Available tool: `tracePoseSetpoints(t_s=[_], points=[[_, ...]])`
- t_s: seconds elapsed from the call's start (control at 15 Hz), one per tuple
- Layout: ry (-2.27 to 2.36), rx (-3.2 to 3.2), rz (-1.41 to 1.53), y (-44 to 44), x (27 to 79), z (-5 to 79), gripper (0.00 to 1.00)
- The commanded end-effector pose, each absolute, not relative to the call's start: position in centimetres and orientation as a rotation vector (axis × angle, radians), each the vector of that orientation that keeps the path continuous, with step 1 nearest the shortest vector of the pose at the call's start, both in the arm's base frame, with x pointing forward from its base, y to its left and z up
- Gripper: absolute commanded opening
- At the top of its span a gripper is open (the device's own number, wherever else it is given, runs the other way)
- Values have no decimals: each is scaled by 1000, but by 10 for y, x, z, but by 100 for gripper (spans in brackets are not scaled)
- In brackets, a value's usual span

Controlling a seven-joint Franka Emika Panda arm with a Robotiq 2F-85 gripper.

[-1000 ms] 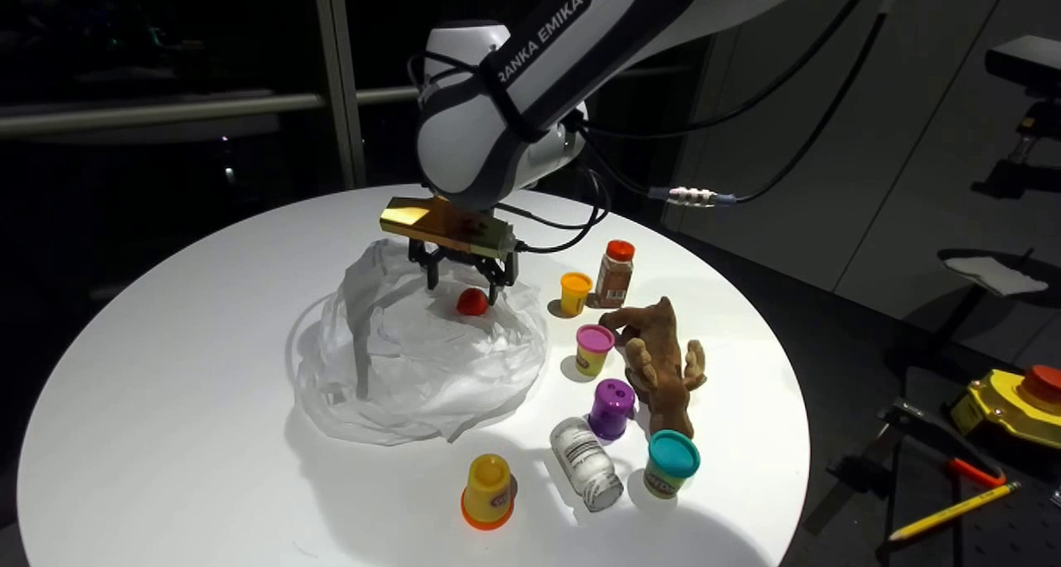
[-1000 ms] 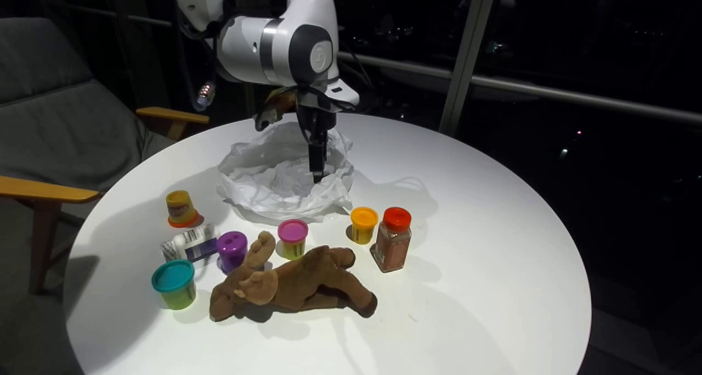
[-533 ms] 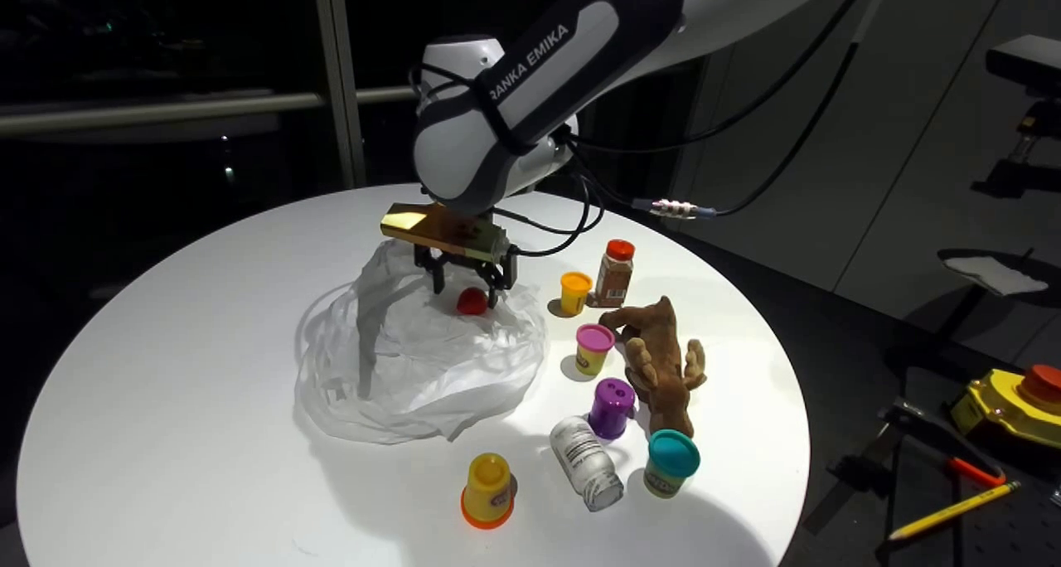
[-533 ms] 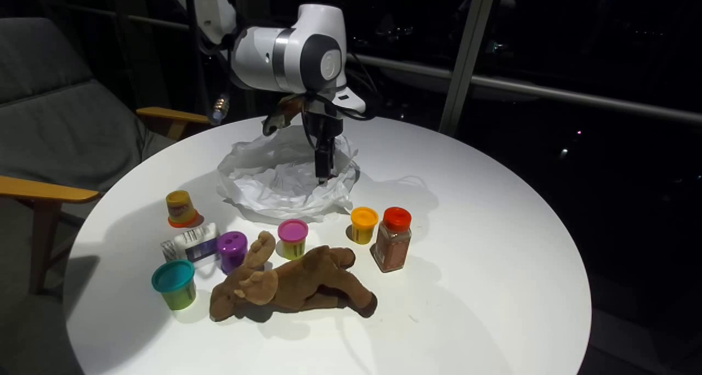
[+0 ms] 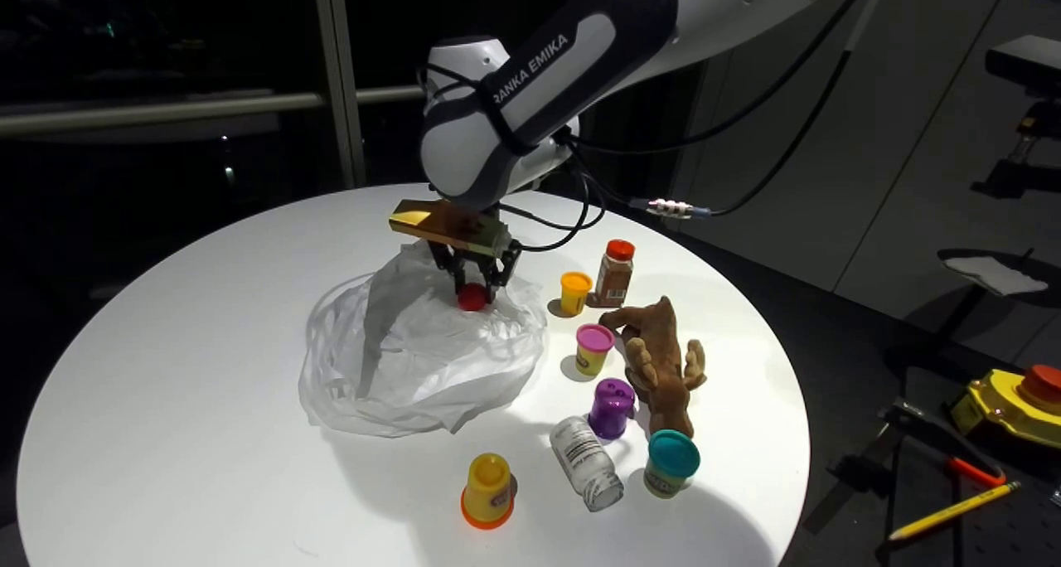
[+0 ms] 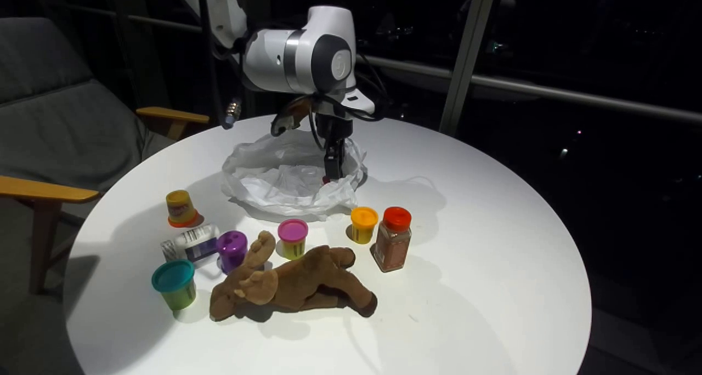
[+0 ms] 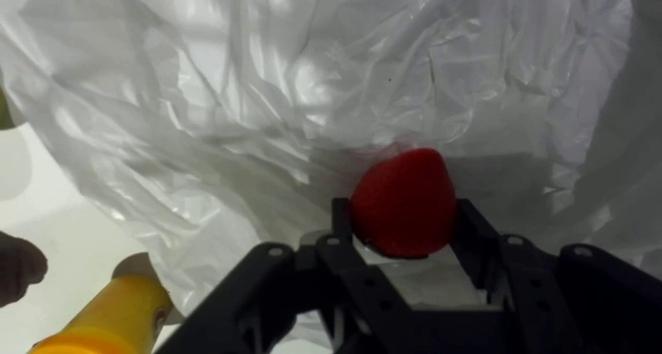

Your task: Remove the contents from the plastic bag.

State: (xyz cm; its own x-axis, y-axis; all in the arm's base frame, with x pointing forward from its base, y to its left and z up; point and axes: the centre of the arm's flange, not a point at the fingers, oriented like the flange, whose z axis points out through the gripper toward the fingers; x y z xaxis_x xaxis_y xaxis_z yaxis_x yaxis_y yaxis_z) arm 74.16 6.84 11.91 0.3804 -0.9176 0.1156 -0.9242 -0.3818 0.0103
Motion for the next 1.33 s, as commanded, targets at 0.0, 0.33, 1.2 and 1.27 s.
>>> tracePoseSetpoints(t_s=[0.0,0.33,1.2,1.27], points=[[-1725,2516,162,64,747,139,26],[-1725,2610,169,78,754,247,26],[-1698,2618,-9,24,608,292,26],[-1677,2606,-37,18,594,281,26]])
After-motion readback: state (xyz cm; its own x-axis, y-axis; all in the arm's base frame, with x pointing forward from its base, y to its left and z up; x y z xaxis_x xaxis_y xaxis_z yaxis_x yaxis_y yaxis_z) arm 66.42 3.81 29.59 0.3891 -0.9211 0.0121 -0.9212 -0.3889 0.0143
